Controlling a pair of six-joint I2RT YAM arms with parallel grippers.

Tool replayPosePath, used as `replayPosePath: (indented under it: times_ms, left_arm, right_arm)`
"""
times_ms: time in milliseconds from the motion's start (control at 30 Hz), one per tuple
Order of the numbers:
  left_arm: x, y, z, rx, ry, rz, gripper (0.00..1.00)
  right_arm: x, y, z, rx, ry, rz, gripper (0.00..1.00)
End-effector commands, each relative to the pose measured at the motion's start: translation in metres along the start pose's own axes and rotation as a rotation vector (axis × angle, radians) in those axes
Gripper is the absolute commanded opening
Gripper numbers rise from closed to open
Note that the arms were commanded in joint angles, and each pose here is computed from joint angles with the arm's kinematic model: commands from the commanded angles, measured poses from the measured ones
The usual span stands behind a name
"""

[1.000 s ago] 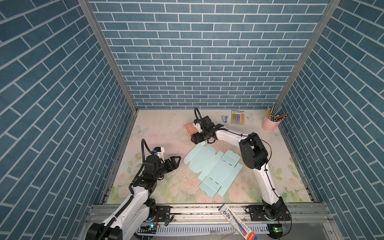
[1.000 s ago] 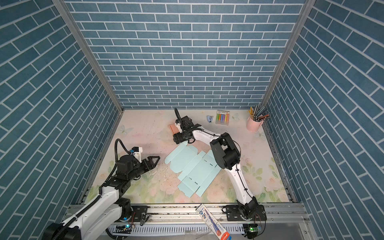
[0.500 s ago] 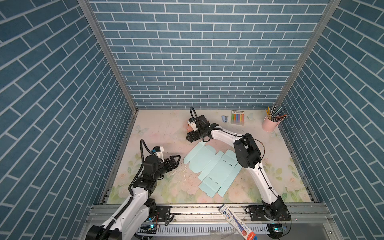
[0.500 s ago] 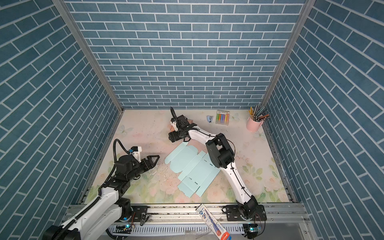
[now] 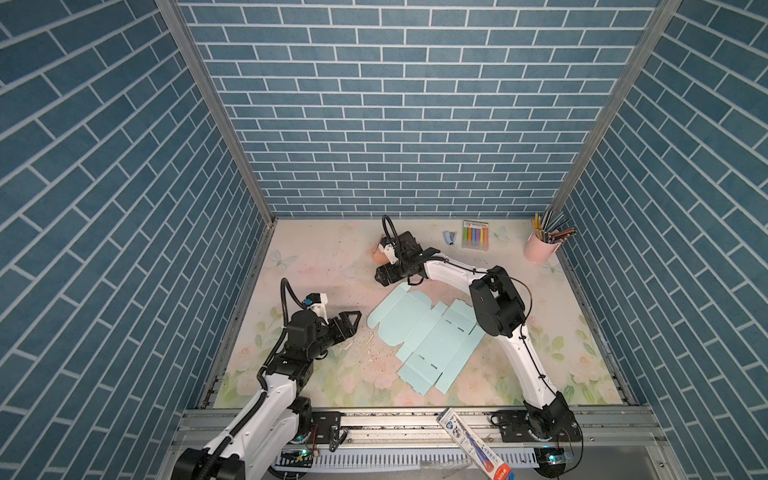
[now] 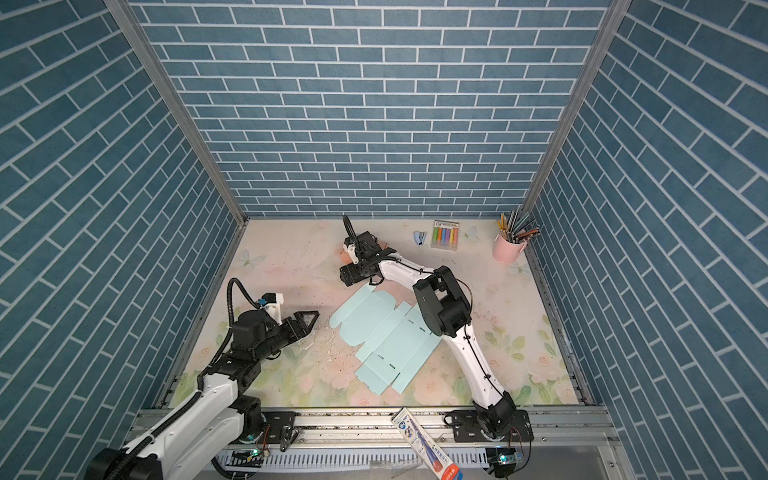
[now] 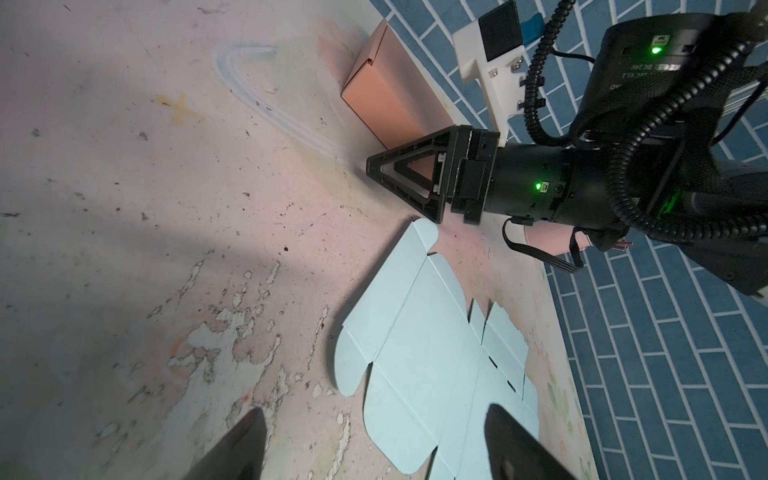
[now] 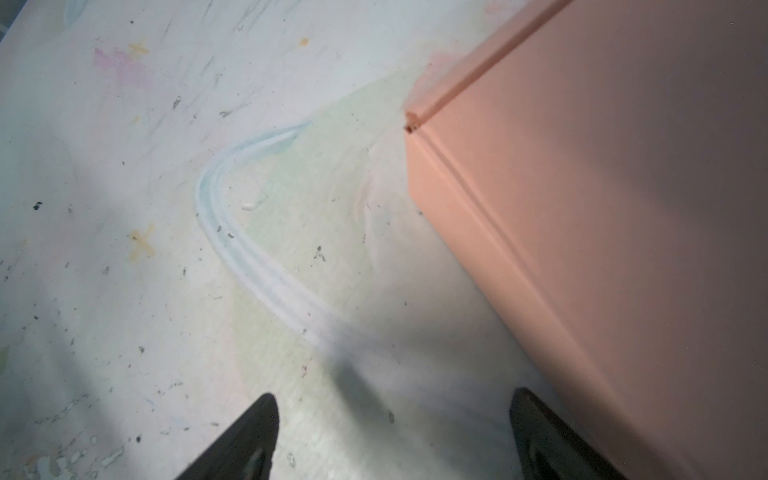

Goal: Fold the paper box

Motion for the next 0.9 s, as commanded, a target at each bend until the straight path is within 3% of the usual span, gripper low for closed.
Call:
replayPosePath:
  times_ms: [0,567,767,867]
  left_arm:
    - [0.002,-0.005,-0.011,-0.021,-0.034,0.005,0.83]
    - [0.002,-0.005,-0.012,-0.032,-0.029,-0.005,0.83]
    - [-0.005,-0.007,-0.010,-0.052,0.011,0.015,0.83]
    - [-0.010,-0.017,-0.008,-0.083,0.038,0.041,0.83]
  right_arm:
    - [0.017,-0.011,-0.004,-0.002,-0.012,0.036,0.88]
    - [0.031,-0.021,-0.012,-0.022,-0.027,0.048,0.87]
    - [0.090,0.009,-0.025,0.021,-0.105,0.049,0.88]
    - [0.130,0.020,-0.011,-0.005,-0.133,0.032,0.89]
Point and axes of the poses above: each gripper's point midway between its finger pads, its own x axis back along the fingers, its own y axis along the line the jaws close on, z = x × y, the point moved 3 cm from there along x, back along the fingers, and after that the axes turned 6 degrees about -x, right-handed, at the moved point
